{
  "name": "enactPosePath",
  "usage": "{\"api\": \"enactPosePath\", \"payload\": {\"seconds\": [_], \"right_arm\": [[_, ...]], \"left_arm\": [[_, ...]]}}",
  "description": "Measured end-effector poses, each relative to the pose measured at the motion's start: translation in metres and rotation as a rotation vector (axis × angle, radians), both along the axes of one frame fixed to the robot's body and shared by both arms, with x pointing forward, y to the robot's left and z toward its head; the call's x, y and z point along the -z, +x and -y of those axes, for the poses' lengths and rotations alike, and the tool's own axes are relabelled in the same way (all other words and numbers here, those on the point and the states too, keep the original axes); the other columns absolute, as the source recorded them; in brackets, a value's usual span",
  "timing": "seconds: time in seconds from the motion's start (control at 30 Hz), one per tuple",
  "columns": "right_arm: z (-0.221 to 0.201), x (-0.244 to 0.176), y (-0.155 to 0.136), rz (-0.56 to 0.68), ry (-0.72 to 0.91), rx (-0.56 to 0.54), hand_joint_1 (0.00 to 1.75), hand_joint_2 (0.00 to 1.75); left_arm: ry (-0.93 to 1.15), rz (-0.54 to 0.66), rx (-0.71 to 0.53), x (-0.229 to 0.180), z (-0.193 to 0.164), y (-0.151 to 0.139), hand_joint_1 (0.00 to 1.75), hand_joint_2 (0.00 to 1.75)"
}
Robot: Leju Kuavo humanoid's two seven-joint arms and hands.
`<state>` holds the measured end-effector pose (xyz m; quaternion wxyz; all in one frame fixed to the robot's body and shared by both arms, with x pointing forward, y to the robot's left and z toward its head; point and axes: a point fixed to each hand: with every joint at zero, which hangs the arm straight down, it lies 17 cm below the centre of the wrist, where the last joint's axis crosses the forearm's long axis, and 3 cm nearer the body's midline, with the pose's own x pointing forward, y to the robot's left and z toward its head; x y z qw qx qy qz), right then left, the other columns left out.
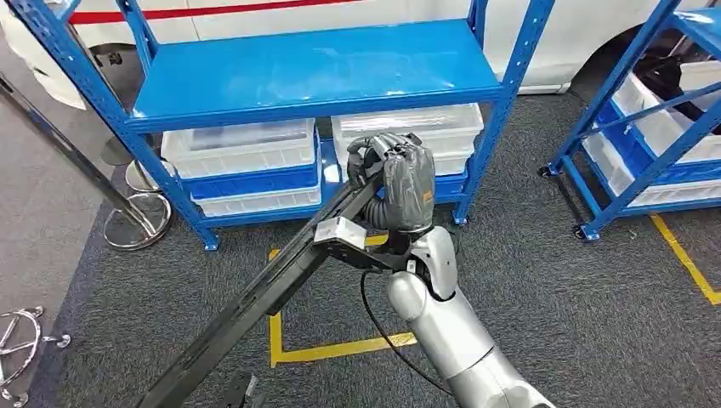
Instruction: Take the parts from the cabinet and place them on the table.
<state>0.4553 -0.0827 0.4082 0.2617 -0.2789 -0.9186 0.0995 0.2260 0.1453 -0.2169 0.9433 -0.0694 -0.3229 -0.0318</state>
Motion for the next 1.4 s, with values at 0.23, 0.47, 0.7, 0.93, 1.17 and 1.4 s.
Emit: {"api": "enactPosePath", "payload": {"seconds": [0.23,0.47,0.7,0.93,1.17,1.4], "right_arm": [[-0.001,-0.001,0.002,0.007,-0.014,-0.007,1.75,1.75],[-0.001,0.002,0.001,0.011,-0.031,-0.007,1.75,1.75],[-0.004,0.000,-0.001,0.023,-0.039,-0.015,1.75,1.75],[-0.007,0.004,0.000,0.019,-0.058,-0.012,1.75,1.75],[-0.008,0.009,0.001,0.010,-0.065,-0.010,1.75,1.75],[-0.008,0.009,0.004,0.008,-0.072,-0.008,1.75,1.75]], "left_arm": [[0.001,0.009,0.003,-0.002,0.000,0.005,0.00,0.00],[0.000,0.005,0.000,-0.002,0.000,0.004,0.00,0.00],[0.000,0.008,0.001,-0.002,0.000,0.007,0.00,0.00],[0.002,0.000,0.002,-0.001,0.000,0.003,0.00,0.00],[0.005,0.015,0.008,-0.004,0.000,0.011,0.00,0.00],[0.000,0.019,0.011,-0.006,0.004,0.013,0.00,0.00]]}}
